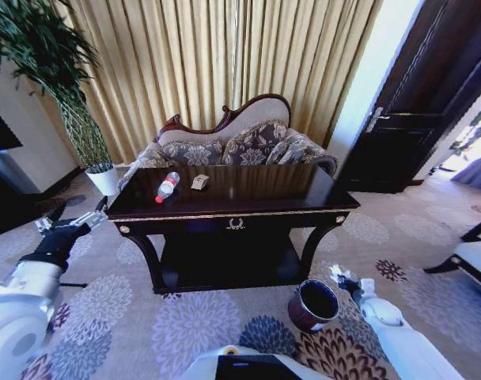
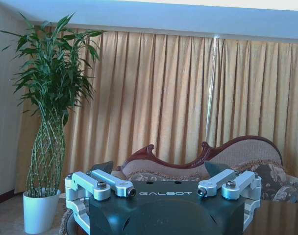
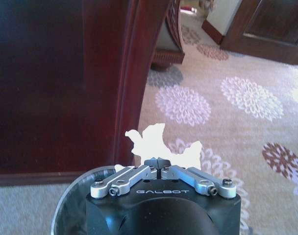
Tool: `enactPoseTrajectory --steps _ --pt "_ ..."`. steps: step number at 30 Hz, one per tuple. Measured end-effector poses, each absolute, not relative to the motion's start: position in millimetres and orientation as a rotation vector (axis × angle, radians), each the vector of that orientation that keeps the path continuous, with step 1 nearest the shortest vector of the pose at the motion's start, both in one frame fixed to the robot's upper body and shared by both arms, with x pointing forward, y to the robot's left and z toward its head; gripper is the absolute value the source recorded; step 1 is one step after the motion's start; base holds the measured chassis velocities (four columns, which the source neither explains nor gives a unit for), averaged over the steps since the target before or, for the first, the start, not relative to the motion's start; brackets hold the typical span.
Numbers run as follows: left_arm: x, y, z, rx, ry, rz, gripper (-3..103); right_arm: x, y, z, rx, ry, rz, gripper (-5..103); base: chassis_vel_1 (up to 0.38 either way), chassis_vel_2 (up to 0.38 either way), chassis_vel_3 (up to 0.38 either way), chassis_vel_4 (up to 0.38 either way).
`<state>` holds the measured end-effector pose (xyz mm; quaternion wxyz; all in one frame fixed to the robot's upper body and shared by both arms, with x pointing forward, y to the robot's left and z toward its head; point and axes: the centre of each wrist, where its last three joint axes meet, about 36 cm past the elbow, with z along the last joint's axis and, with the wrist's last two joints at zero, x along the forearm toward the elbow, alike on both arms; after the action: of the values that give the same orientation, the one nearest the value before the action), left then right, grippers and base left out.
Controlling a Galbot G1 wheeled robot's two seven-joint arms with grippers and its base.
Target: Move to the front of the table and place the trash on the table into the trash bin.
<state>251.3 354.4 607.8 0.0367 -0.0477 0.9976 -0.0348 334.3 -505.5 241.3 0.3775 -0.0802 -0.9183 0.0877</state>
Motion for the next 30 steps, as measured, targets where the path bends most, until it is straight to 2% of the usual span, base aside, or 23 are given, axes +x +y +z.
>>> enactPoseTrajectory --steps 11,13,14,17,18,19,22,25,26,29,30 --pt "251.0 354.7 607.8 -0.148 3.062 -0.106 100 330.8 -502.2 232.8 -0.185 -2.321 0.236 0 0.0 0.0 0.0 0.0" --pt "251.2 354.3 607.4 -0.145 3.063 -0.109 100 330.1 -499.1 233.3 -0.178 -2.322 0.238 10 0.0 0.0 0.0 0.0" --pt "251.2 354.3 607.4 -0.145 3.063 -0.109 100 330.1 -499.1 233.3 -0.178 -2.322 0.238 10 0.0 0.0 0.0 0.0" --pt "251.1 354.0 606.8 -0.146 3.063 -0.115 100 329.4 -497.0 233.2 -0.177 -2.323 0.235 27 0.0 0.0 0.0 0.0" --pt "251.1 354.0 606.8 -0.146 3.063 -0.115 100 329.4 -497.0 233.2 -0.177 -2.323 0.235 27 0.0 0.0 0.0 0.0" --pt "251.1 354.1 606.9 -0.146 3.063 -0.114 100 329.2 -496.8 233.2 -0.177 -2.323 0.234 32 0.0 0.0 0.0 0.0" --pt "250.9 354.6 607.3 -0.147 3.062 -0.111 100 329.0 -496.6 233.3 -0.177 -2.324 0.233 37 0.0 0.0 0.0 0.0" --pt "251.2 354.7 608.1 -0.143 3.06 -0.106 100 328.8 -496.3 233.5 -0.178 -2.324 0.233 54 0.0 0.0 0.0 0.0" --pt "251.2 354.7 608.1 -0.143 3.06 -0.106 100 328.8 -496.3 233.5 -0.178 -2.324 0.233 54 0.0 0.0 0.0 0.0" --pt "251.6 354.3 608.0 -0.139 3.06 -0.107 100 328.7 -496.0 233.2 -0.178 -2.324 0.231 70 0.0 0.0 0.0 0.0" --pt "251.6 354.3 608.0 -0.139 3.06 -0.107 100 328.7 -496.0 233.2 -0.178 -2.324 0.231 70 0.0 0.0 0.0 0.0"
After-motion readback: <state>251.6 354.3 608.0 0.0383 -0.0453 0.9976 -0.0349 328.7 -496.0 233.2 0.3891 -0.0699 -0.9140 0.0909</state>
